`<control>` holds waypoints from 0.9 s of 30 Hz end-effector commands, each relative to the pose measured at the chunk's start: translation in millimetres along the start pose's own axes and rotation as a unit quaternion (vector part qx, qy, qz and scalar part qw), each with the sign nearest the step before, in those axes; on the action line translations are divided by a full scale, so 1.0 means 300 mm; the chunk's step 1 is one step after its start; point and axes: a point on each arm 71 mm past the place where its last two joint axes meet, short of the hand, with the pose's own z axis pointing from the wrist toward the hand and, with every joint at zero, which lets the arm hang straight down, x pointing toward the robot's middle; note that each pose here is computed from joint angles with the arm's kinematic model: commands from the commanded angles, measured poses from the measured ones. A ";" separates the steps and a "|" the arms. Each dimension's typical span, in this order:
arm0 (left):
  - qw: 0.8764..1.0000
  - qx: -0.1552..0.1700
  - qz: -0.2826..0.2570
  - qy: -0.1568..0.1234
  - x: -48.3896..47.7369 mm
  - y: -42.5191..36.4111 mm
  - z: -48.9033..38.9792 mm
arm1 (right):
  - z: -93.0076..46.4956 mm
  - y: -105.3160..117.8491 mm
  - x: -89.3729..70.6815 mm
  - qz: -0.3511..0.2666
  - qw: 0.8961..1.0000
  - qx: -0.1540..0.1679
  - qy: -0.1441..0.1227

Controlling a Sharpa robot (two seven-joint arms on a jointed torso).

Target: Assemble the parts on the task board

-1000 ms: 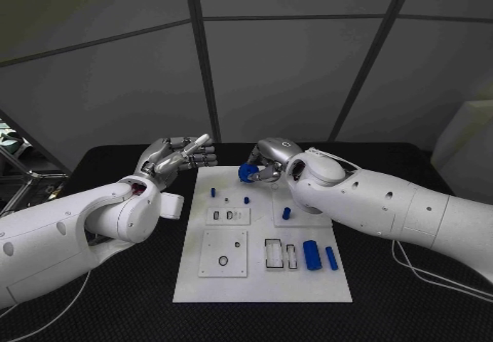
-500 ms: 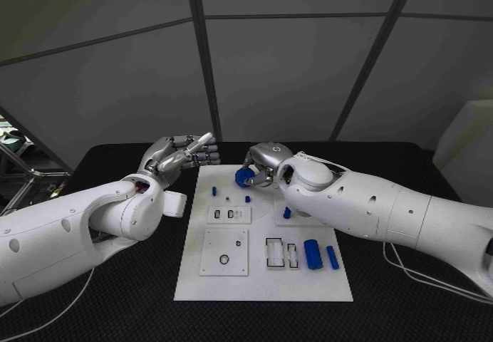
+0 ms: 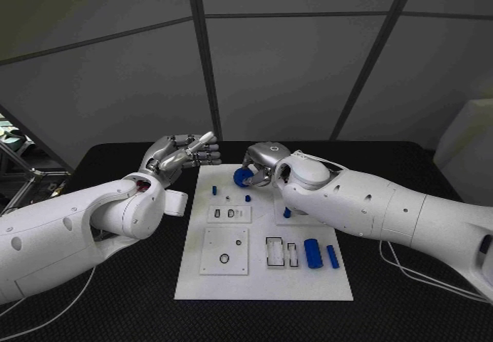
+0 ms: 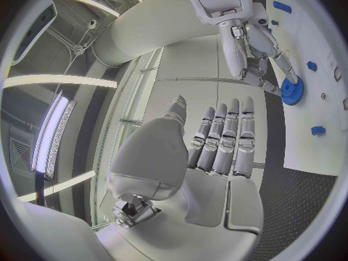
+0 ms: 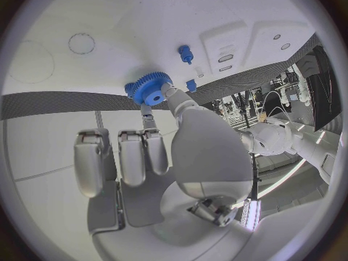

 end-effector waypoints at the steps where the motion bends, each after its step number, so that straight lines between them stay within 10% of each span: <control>1: 1.000 0.004 -0.001 0.007 0.005 -0.005 0.002 | 0.002 0.002 0.011 -0.010 1.000 -0.006 0.017; 27: 1.000 0.001 0.000 0.006 0.002 -0.004 0.001 | 0.006 -0.011 0.038 0.002 0.998 0.004 0.068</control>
